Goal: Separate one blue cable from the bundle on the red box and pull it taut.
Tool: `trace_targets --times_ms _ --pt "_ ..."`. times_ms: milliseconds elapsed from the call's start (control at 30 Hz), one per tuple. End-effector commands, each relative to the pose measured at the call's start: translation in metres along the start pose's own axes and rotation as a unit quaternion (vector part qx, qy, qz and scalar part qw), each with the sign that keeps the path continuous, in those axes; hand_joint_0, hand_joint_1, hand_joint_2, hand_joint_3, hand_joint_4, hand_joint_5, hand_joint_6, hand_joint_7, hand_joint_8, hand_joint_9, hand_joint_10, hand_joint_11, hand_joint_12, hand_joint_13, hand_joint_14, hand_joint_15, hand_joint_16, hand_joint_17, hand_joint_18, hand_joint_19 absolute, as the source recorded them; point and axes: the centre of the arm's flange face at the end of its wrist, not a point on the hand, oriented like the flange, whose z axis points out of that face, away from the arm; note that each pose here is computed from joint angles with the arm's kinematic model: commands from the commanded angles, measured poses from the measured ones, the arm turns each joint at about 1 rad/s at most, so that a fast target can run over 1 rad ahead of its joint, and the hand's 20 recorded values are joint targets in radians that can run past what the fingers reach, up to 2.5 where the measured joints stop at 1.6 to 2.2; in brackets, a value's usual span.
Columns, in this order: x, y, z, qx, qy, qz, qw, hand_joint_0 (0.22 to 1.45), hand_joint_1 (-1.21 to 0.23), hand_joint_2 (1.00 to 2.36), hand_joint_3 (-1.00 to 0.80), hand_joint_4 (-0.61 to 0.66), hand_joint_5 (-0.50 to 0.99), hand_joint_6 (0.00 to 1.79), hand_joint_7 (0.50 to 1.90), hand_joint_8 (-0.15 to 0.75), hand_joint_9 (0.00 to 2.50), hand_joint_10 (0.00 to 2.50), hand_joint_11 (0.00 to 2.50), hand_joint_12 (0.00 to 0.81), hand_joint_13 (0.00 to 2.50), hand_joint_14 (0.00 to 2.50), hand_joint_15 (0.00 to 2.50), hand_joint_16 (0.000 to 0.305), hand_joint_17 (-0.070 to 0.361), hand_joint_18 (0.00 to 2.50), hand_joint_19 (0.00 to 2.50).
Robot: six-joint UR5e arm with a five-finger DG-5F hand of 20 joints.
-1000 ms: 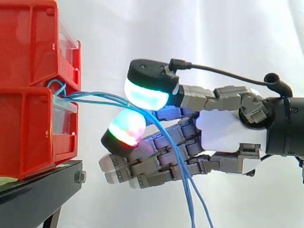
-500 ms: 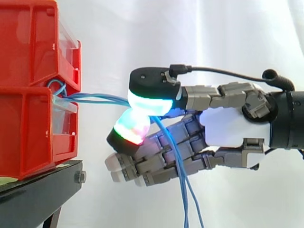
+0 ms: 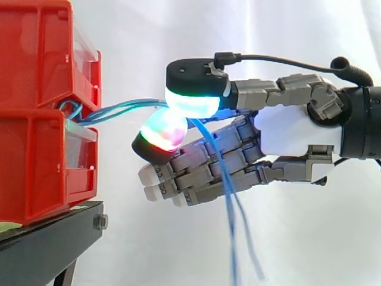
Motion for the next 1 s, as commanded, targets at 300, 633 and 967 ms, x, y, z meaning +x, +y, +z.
trace_targets --times_ms 300,633,967 --pt "-0.0027 -0.0007 0.0004 0.001 -0.002 0.002 1.0000 0.56 -0.68 1.01 -0.37 0.27 -0.07 0.50 1.23 0.306 0.61 0.00 0.05 0.362 0.48 0.00 0.10 0.040 0.089 0.32 0.09" --pt "-0.0027 -0.0007 0.0004 0.001 -0.002 0.002 1.0000 0.61 -0.52 1.01 -0.25 0.28 -0.07 0.50 1.17 0.305 0.63 0.00 0.04 0.359 0.49 0.00 0.11 0.039 0.088 0.33 0.13" --pt "-0.0043 0.0017 0.0020 -0.002 -0.003 0.004 1.0000 0.69 -0.82 1.02 -0.12 0.26 -0.09 0.50 1.17 0.295 0.61 0.00 0.06 0.366 0.52 0.00 0.11 0.040 0.091 0.43 0.12"
